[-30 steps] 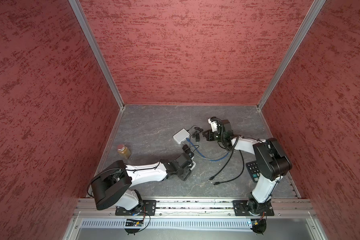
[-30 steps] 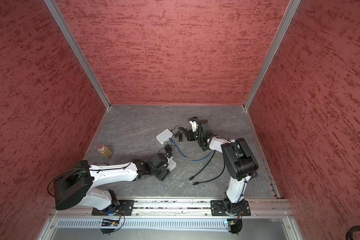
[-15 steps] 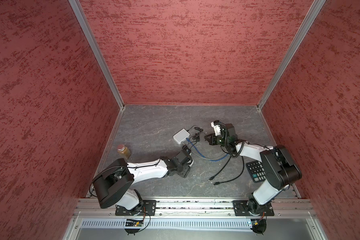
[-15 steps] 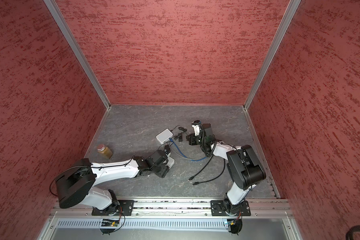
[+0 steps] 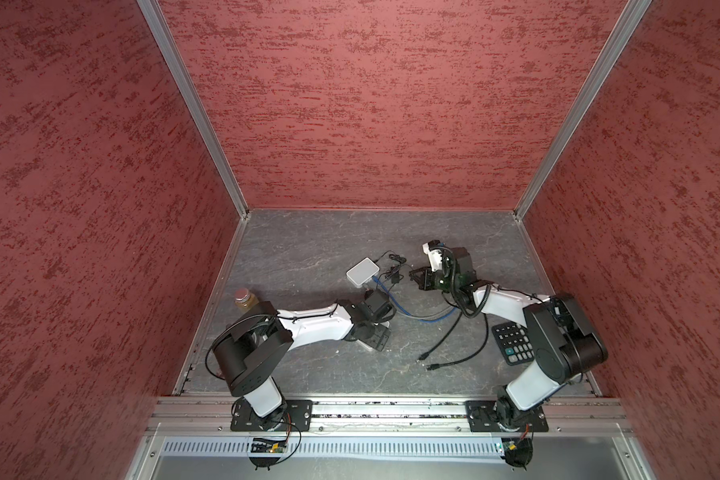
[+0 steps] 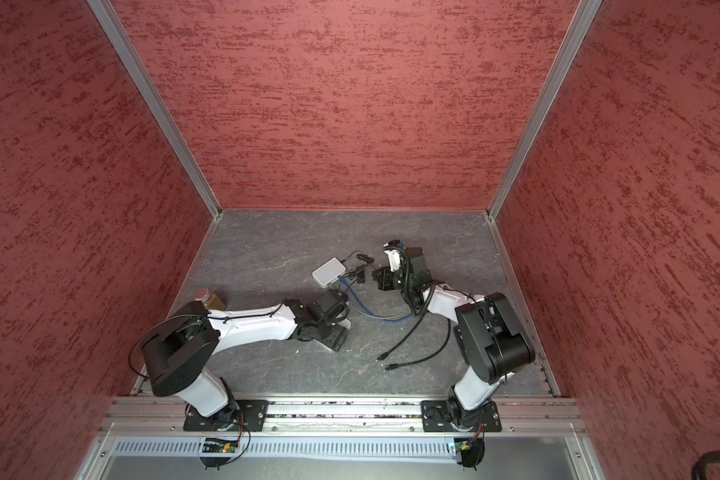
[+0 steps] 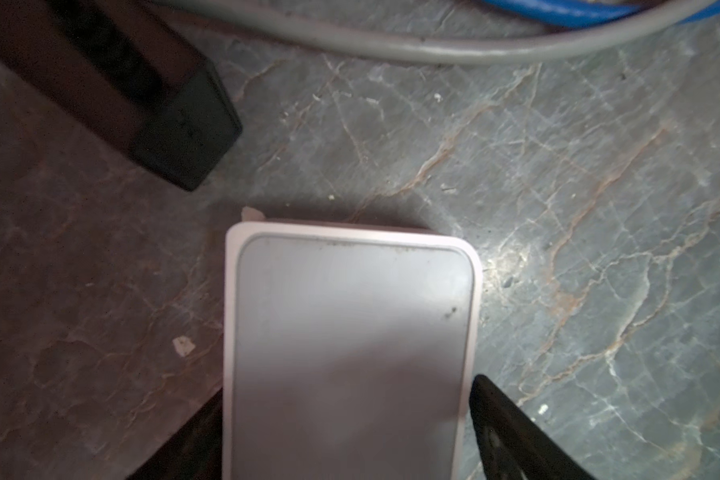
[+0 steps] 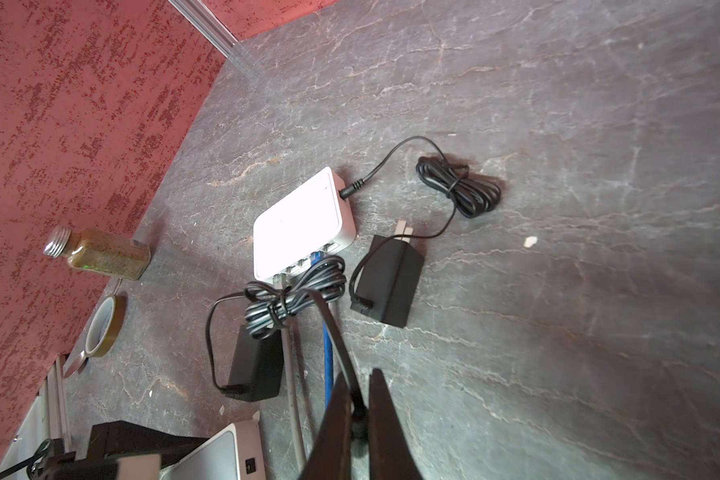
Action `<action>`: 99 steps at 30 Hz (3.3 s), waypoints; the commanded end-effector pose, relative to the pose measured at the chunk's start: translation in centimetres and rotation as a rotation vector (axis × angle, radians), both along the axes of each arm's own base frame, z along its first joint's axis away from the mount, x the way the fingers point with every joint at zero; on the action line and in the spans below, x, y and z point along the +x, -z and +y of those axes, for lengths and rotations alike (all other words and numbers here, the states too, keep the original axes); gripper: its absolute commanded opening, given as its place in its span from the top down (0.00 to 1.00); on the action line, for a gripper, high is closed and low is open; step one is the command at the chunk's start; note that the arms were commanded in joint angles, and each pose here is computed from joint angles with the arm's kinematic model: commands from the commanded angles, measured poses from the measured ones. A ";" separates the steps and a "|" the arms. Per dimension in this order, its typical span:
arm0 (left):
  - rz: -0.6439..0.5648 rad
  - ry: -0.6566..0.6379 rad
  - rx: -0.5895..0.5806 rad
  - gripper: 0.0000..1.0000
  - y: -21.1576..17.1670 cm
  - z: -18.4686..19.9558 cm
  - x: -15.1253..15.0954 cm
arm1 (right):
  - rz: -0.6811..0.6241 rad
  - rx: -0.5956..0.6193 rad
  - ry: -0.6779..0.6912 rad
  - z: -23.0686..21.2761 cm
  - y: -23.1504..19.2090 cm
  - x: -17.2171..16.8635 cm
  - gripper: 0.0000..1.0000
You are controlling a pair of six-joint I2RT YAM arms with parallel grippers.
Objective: Insert the plug into the switch port
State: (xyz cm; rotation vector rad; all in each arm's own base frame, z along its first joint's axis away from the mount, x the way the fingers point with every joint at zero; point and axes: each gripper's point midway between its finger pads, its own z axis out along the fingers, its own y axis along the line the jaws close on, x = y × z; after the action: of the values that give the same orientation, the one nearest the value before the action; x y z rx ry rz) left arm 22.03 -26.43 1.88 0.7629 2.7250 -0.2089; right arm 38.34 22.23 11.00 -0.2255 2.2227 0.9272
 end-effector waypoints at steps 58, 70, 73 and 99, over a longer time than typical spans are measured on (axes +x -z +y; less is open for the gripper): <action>-1.045 0.156 -0.570 0.53 -14.0 -0.4 1.4 | -0.319 0.298 -0.275 9.7 -15.1 -8.5 1.00; -1.096 0.147 -0.593 0.52 -15.3 1.1 0.9 | -0.412 0.319 -0.327 10.4 -17.6 -10.5 1.00; -1.102 0.141 -0.597 0.52 -15.6 1.4 1.1 | -0.422 0.324 -0.350 10.8 -17.8 -11.0 1.00; -1.128 0.117 -0.688 0.52 -18.3 1.8 1.2 | -0.391 0.299 -0.395 12.4 -14.9 -12.2 1.00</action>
State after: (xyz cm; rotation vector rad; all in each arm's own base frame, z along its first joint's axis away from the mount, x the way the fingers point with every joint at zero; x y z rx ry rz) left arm 23.37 -24.67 17.28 0.6136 1.4881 -0.4560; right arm 26.07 34.38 25.89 -0.6573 1.7021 1.2941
